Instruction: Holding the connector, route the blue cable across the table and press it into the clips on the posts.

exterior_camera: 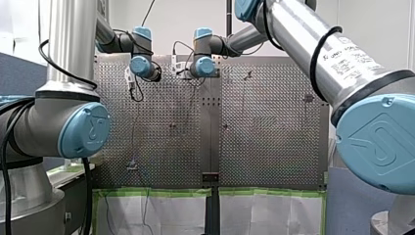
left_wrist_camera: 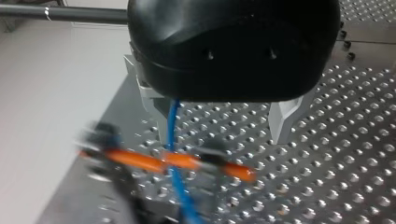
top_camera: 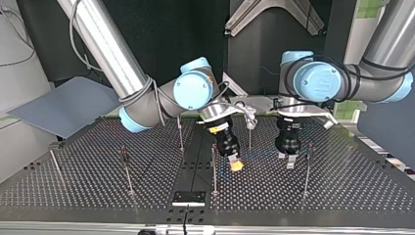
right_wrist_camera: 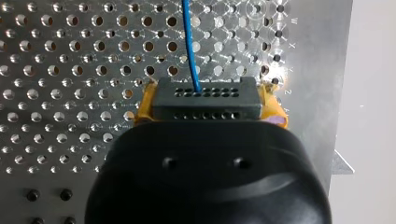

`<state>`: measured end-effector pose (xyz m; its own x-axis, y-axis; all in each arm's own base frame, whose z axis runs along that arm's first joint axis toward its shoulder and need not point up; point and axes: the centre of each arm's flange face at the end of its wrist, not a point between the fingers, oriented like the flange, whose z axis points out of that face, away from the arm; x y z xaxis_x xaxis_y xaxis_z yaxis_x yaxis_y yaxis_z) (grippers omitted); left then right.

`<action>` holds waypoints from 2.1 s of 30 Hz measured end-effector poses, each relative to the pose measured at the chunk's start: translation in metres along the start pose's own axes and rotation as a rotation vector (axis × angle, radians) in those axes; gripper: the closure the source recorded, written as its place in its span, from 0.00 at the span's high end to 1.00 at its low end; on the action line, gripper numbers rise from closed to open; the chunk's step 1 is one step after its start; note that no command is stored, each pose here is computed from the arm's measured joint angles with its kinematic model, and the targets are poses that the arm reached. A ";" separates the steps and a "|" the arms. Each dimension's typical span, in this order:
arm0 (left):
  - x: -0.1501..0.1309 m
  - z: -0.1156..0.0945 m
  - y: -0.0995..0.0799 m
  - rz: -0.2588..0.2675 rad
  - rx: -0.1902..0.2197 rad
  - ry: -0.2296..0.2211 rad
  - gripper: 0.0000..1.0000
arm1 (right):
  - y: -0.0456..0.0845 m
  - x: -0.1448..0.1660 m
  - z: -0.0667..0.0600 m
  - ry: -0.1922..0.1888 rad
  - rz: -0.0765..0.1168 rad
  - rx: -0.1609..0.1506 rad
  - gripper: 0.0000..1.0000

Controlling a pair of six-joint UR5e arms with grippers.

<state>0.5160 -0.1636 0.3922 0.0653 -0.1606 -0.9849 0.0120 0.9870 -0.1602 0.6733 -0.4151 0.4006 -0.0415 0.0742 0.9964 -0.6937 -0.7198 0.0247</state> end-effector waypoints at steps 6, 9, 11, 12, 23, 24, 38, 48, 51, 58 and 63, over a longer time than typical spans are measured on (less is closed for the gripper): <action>0.011 0.007 0.002 0.003 -0.013 0.011 1.00 | 0.001 0.000 0.000 0.000 0.000 -0.002 0.00; 0.012 0.007 0.004 0.006 -0.032 0.010 1.00 | 0.001 0.000 0.000 0.000 0.000 -0.002 0.00; 0.011 0.007 0.005 0.008 -0.044 0.009 0.91 | 0.001 0.000 0.000 0.000 0.000 -0.002 0.00; 0.011 0.007 0.006 0.010 -0.051 0.008 0.91 | 0.001 0.000 0.000 0.000 0.000 -0.002 0.00; 0.012 0.005 0.005 0.009 -0.070 0.014 0.00 | 0.000 -0.001 0.000 -0.004 0.000 0.000 0.00; 0.012 0.004 0.004 0.005 -0.067 0.015 0.00 | 0.000 -0.001 0.000 -0.005 0.000 0.000 0.00; 0.009 -0.016 0.001 -0.010 -0.092 0.009 0.00 | -0.007 -0.024 -0.005 -0.057 0.005 0.004 0.00; 0.022 -0.037 0.002 -0.017 -0.110 -0.026 0.00 | -0.005 -0.064 -0.014 -0.132 0.000 -0.002 0.00; 0.037 -0.041 0.000 -0.018 -0.108 -0.013 0.00 | -0.001 -0.074 -0.017 -0.153 -0.001 -0.006 0.00; 0.085 -0.049 -0.003 -0.012 -0.113 0.040 0.00 | 0.007 -0.095 -0.023 -0.197 -0.003 -0.014 0.00; 0.126 -0.059 -0.002 -0.010 -0.132 0.084 0.00 | 0.014 -0.113 -0.030 -0.235 -0.010 -0.022 0.00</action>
<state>0.4651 -0.1854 0.2649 -0.0183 -0.1752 -0.9844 -0.1197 0.9778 -0.1718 0.6464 -0.4127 0.2858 0.1326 -0.0836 0.9876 -0.7088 -0.7045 0.0355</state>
